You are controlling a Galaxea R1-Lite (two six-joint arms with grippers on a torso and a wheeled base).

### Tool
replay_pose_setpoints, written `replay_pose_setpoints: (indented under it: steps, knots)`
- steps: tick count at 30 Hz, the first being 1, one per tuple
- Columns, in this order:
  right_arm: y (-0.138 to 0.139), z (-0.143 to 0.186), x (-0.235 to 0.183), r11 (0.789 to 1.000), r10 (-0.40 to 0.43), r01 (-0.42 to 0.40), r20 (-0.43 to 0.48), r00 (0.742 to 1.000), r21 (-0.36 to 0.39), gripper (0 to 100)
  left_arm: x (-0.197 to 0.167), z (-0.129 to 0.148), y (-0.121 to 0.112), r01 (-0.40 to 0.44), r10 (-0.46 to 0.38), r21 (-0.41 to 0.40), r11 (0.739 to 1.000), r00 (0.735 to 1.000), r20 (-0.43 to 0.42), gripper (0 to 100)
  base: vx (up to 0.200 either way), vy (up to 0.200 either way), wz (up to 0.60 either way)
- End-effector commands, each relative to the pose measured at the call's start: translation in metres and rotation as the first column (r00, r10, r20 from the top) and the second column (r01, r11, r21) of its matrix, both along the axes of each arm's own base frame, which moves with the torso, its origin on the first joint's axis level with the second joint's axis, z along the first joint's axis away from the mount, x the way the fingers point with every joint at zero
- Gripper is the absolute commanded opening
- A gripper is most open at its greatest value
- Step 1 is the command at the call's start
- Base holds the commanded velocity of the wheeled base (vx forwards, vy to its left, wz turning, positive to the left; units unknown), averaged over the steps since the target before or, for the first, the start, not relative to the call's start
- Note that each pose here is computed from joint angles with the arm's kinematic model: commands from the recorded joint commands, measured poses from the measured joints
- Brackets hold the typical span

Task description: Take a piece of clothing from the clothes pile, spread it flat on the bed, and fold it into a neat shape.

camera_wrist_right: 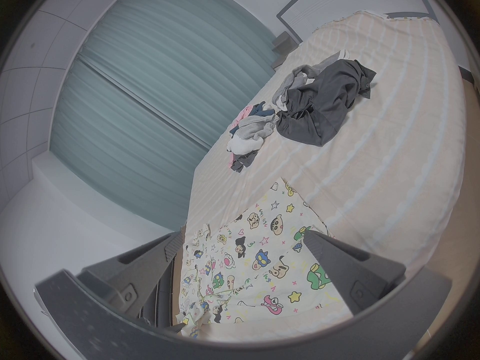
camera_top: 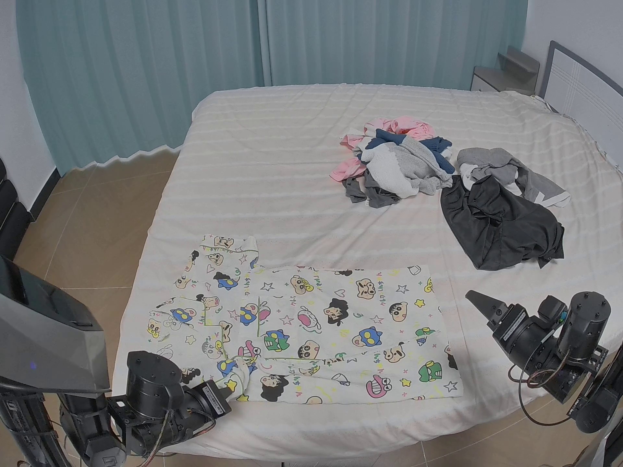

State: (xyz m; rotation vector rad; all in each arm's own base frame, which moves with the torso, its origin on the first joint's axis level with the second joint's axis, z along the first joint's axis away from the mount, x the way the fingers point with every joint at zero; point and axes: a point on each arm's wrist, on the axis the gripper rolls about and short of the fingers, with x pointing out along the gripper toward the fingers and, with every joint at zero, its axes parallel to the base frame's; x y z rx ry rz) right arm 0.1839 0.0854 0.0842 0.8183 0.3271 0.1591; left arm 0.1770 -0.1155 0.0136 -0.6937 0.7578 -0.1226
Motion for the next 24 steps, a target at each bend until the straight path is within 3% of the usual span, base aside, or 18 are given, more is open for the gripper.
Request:
replay_pose_setpoints:
  steps: [1,7,8,13,20,21,24]
  knots:
    - [-0.001,-0.002,-0.004,1.000,0.000,0.000,-0.014,1.000,-0.006,100,-0.001,-0.021,0.002,0.004,0.002,0.062,0.998,0.996,-0.085,0,0.000,0.000,0.00]
    - [-0.002,-0.002,-0.003,1.000,-0.001,0.001,-0.016,1.000,-0.007,100,-0.001,-0.022,0.001,0.024,-0.019,0.053,0.998,0.996,-0.083,0,0.000,0.000,0.00]
    - [-0.002,-0.003,-0.003,1.000,-0.001,0.001,-0.017,1.000,-0.007,100,-0.001,-0.022,0.001,0.027,-0.022,0.056,0.998,0.996,-0.082,100,0.000,0.000,0.00]
    - [-0.001,-0.004,-0.003,1.000,-0.001,0.001,-0.021,1.000,-0.009,100,-0.001,-0.017,0.002,0.019,-0.017,0.039,0.999,0.998,-0.059,100,0.000,0.000,0.00]
    - [-0.001,-0.004,-0.003,1.000,0.000,0.000,-0.021,1.000,-0.009,100,0.001,0.038,0.021,-0.046,0.058,-0.085,0.995,0.987,0.148,100,0.000,0.000,0.00]
    - [-0.001,-0.004,-0.003,1.000,0.000,0.000,-0.021,1.000,-0.009,100,0.001,0.039,0.022,-0.046,0.058,-0.082,0.996,0.987,0.151,100,0.000,0.000,0.00]
    - [-0.001,-0.004,-0.003,1.000,-0.001,0.001,-0.021,1.000,-0.009,100,0.004,0.039,0.047,-0.070,0.066,0.027,0.997,0.988,0.139,100,0.000,0.000,0.00]
